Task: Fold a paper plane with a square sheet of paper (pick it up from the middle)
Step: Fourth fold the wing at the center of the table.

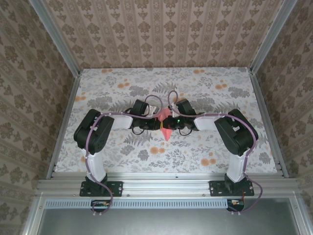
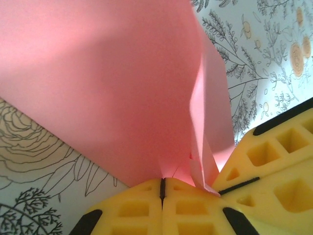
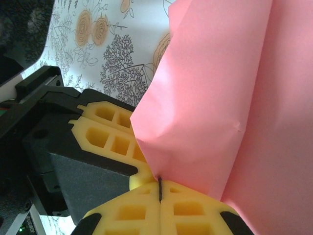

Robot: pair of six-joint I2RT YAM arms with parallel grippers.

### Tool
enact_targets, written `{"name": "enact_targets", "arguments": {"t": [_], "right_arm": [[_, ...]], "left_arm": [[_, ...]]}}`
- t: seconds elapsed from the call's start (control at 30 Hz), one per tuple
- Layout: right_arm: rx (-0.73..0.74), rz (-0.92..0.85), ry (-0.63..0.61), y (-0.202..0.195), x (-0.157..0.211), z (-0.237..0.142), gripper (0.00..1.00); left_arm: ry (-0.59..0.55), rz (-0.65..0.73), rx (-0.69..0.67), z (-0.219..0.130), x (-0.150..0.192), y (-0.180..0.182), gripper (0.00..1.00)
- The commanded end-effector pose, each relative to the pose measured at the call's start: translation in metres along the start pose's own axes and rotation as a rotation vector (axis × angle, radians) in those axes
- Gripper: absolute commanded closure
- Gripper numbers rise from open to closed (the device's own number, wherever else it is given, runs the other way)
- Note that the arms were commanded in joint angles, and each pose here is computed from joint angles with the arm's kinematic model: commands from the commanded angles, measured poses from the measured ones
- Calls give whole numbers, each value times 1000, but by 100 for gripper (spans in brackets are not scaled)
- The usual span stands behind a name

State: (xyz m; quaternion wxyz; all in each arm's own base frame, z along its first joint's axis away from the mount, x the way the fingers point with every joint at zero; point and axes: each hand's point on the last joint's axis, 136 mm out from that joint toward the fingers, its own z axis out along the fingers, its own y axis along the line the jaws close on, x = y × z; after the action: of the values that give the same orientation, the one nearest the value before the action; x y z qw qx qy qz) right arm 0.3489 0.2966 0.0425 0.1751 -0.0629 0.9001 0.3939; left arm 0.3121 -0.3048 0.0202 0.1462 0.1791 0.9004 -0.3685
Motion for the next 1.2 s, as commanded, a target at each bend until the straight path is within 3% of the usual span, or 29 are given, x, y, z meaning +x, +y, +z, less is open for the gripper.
{"name": "enact_targets", "arguments": {"t": [0.0, 0.27, 1.17], "right_arm": [[-24, 17, 22, -1, 6, 11, 94], [-10, 25, 34, -8, 10, 15, 94], [-33, 48, 15, -9, 6, 14, 94]], "left_arm": [[111, -117, -99, 11, 46, 39, 96], [106, -119, -98, 6, 43, 39, 100], [35, -175, -16, -8, 28, 32, 100]]}}
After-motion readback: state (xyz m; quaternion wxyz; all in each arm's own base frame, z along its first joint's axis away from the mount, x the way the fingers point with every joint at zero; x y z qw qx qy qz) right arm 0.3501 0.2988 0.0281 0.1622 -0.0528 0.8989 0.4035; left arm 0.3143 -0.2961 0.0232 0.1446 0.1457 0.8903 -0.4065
